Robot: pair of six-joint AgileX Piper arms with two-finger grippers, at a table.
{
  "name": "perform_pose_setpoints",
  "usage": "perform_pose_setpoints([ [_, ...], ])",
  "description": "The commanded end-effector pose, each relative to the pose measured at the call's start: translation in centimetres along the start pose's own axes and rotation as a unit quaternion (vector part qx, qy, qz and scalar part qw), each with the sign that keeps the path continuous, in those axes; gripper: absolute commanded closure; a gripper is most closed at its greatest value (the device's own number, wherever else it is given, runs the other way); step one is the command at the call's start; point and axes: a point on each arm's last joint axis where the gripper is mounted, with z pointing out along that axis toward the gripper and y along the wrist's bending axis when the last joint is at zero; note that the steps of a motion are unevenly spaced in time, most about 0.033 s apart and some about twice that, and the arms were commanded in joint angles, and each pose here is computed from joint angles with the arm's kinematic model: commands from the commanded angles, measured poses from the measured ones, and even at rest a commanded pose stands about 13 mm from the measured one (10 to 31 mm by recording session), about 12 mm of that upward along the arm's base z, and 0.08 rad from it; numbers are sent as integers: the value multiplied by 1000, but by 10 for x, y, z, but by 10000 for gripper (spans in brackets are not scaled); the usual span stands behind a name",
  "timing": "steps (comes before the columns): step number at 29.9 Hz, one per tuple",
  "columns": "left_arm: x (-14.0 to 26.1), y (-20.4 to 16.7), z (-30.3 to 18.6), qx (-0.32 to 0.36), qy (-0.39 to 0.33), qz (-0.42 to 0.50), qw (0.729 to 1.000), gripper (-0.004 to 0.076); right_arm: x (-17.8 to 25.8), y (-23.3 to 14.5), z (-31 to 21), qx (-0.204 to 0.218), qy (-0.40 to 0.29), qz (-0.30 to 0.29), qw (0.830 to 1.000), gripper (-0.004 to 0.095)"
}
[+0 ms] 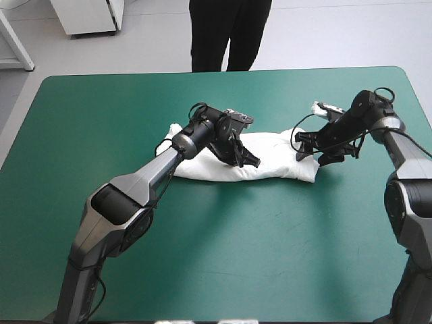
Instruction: Fold the cloth
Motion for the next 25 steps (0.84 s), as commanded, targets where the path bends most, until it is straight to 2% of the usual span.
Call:
perform_pose_setpoints([
  [1,-9,-8,-40,18,-47,0,999,734,1,8,-13,-39,-24,-5,999,287],
  [6,-9,-8,-40,19,-46,0,999,734,6,15,0,-78,-10,-15,997,299],
  [8,-9,-8,-40,19,-46,0,999,734,6,21,2,-88,-11,-17,996,368],
  [10,-9,-9,-40,21,-46,-1,999,734,6,25,3,-89,-9,-22,996,507],
  [12,-9,-9,-40,22,-44,-2,999,734,7,27,4,-90,-7,-28,996,695],
  [14,-8,-9,-40,23,-42,-1,999,734,7,30,1,-94,-12,-33,995,933],
  [19,-8,-9,-40,23,-40,0,999,734,9,39,-17,-108,-39,-50,992,921],
  [25,-8,-9,-40,23,-40,0,999,734,13,61,-63,-129,-91,-81,984,921],
])
